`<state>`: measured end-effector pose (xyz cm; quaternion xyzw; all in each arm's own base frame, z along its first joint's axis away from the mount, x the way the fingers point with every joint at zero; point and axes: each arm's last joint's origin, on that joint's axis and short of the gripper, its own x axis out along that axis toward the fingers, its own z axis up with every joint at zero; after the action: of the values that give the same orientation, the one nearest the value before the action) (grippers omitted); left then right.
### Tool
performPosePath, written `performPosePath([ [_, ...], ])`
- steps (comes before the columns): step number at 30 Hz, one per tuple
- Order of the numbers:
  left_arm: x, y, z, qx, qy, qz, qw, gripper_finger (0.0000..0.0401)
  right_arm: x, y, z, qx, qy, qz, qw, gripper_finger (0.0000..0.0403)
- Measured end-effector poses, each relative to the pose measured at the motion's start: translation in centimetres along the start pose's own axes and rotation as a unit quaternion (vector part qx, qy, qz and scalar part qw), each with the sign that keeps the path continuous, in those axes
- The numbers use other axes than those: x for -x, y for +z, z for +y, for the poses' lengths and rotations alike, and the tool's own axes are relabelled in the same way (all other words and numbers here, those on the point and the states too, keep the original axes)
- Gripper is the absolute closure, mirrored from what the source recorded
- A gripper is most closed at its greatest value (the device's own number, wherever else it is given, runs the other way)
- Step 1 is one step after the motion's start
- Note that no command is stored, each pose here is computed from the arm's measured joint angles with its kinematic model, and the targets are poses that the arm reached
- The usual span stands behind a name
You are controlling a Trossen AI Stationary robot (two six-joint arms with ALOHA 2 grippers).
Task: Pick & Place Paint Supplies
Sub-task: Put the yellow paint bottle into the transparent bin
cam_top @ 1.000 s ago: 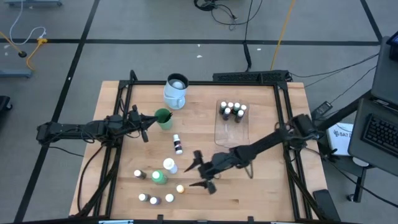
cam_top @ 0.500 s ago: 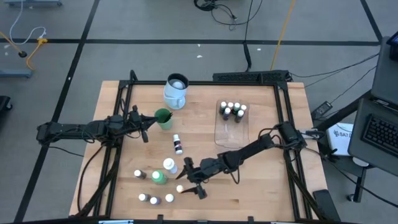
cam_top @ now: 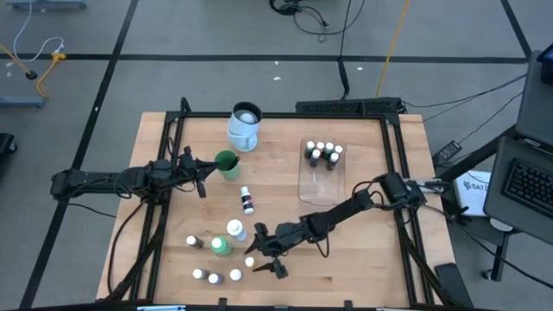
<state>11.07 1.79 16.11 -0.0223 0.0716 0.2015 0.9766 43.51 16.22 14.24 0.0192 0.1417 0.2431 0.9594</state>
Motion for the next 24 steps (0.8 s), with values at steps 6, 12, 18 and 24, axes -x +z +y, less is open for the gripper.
performPosePath([
  [6, 0.0, 0.0, 0.0, -0.001, 0.000, -0.001, 1.000, 0.0382, -1.3, -1.1, -0.3, -0.002, 0.000, 0.009, 1.000, 0.0127],
  [12, 0.0, -0.1, 0.0, -0.002, 0.000, 0.003, 1.000, 0.0382, -1.6, -1.1, -0.4, 0.004, 0.001, 0.006, 1.000, 0.0147],
  [18, 0.0, -0.1, 0.0, -0.003, 0.000, 0.005, 1.000, 0.0382, -1.7, -1.0, -0.2, 0.013, 0.003, 0.003, 1.000, 0.0176],
  [24, 0.0, -0.1, 0.0, -0.002, 0.000, 0.006, 1.000, 0.0382, -1.7, -1.0, -0.2, 0.013, 0.014, 0.003, 1.000, 0.0219],
])
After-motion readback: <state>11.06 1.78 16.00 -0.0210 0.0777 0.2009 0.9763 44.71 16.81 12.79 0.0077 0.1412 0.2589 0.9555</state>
